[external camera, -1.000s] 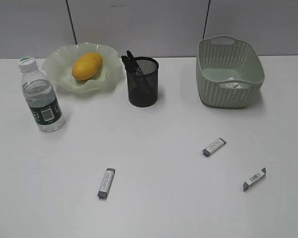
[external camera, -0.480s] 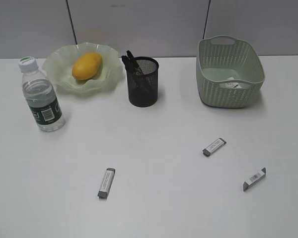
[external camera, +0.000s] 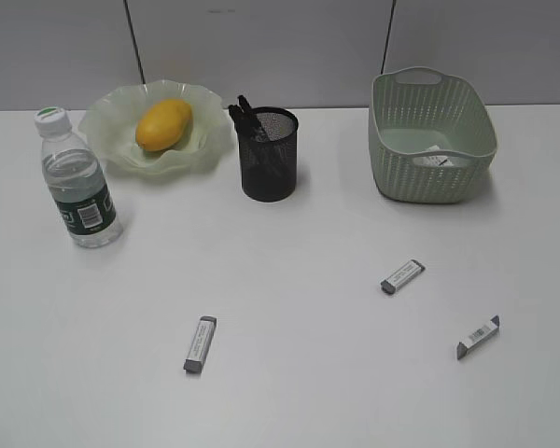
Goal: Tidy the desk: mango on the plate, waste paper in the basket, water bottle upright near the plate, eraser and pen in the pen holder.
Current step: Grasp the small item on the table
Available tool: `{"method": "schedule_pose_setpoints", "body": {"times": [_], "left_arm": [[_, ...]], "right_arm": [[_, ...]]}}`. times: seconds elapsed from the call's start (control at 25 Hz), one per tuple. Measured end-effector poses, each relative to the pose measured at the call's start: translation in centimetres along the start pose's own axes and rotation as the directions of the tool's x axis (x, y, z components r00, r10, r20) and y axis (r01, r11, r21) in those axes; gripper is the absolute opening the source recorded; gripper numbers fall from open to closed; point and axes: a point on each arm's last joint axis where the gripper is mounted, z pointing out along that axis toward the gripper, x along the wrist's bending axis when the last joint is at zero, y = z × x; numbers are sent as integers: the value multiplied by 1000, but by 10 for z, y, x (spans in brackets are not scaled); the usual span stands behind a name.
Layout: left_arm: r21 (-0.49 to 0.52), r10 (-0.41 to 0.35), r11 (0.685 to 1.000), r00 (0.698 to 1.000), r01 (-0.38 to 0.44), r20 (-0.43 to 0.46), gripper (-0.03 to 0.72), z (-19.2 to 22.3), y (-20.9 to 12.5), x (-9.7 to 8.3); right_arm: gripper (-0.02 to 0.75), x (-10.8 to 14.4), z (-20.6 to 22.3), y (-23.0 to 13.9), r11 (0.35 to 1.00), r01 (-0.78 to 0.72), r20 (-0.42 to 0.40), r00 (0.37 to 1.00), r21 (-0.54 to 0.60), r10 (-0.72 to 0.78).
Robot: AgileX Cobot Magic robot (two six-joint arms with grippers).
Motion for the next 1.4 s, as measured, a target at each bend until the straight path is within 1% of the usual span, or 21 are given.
{"method": "schedule_pose_setpoints", "body": {"times": [0.08,0.24,0.36,0.52,0.92,0.96,1.0,1.08,1.16,1.2,1.28,1.4], "left_arm": [[0,0,1000,1000,0,0,241,0,0,0],[0,0,1000,1000,0,0,241,0,0,0],[0,0,1000,1000,0,0,240,0,0,0],[0,0,1000,1000,0,0,239,0,0,0],[0,0,1000,1000,0,0,244,0,0,0],[6,-1,1000,1000,1,0,256,1,0,0],[23,-2,1000,1000,2,1,288,3,1,0],[87,-11,996,1000,10,6,404,13,6,1],[168,-26,986,1000,23,16,510,25,11,2],[215,-36,976,999,31,21,545,33,14,2],[284,-60,958,997,42,55,561,46,18,0],[382,-92,924,987,35,132,540,63,21,-5]], "right_arm": [[377,1,-1,-1,1000,-2,-6,1000,22,3],[377,2,-4,-10,991,8,-22,1000,135,-5],[377,1,-5,-15,981,26,-7,1000,190,-25],[377,-3,-2,-18,979,41,25,999,197,-47],[377,-4,0,-19,979,42,32,998,199,-49],[377,-4,0,-19,979,42,32,998,198,-49],[377,-4,0,-19,979,41,32,998,198,-49],[377,-4,0,-19,979,41,32,998,198,-48],[377,-4,0,-19,980,40,33,998,197,-47],[377,-4,0,-19,980,40,33,998,197,-47],[377,-4,0,-19,980,40,33,998,197,-47],[377,-4,0,-19,979,40,33,998,197,-48]]}}
